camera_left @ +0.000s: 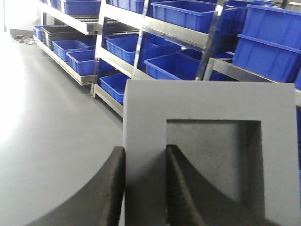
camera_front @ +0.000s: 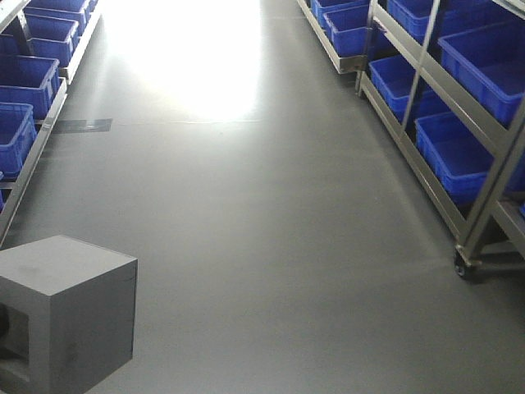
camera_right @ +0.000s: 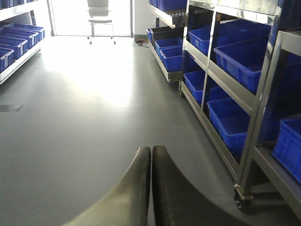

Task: Sort gray base to blue bin
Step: 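Drive down the aisle of blue bins toward the shelf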

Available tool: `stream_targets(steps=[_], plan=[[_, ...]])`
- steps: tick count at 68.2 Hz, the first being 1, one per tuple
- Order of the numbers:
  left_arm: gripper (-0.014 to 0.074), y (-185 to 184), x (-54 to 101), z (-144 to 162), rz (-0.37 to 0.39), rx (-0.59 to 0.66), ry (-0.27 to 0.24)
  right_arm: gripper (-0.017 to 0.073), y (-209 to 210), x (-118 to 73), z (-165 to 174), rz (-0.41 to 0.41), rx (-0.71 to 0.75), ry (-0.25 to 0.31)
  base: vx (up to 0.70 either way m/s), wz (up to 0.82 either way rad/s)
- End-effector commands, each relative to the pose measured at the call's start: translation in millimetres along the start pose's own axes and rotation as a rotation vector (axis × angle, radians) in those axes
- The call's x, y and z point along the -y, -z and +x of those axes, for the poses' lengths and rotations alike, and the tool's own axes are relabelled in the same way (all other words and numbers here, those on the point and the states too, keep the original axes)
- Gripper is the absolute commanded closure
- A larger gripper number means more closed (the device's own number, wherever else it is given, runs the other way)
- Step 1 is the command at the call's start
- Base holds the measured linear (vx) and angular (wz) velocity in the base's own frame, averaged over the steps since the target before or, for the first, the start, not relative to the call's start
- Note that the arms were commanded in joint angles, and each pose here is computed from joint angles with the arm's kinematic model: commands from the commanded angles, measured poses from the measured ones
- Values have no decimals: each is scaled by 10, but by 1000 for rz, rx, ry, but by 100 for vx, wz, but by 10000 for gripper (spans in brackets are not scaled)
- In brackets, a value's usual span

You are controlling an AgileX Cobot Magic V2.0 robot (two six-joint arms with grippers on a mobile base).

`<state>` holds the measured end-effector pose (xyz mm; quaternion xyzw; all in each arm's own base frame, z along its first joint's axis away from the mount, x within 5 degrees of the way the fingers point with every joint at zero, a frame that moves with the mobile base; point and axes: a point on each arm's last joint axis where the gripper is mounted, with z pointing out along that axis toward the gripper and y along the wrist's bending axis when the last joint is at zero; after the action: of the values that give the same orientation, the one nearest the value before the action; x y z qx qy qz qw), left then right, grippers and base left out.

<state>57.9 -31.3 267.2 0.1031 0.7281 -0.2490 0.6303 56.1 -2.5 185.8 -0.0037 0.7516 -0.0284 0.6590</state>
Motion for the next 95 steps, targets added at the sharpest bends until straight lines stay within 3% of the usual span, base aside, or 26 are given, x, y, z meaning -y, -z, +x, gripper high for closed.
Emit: stream_targets(steps=[1,95], plan=[[601,21,70,-174,61,115,5,564,8,-1,-48,1,80,17,41,18],[601,21,70,-174,61,115,5,564,8,-1,-48,1,80,17,47,4]])
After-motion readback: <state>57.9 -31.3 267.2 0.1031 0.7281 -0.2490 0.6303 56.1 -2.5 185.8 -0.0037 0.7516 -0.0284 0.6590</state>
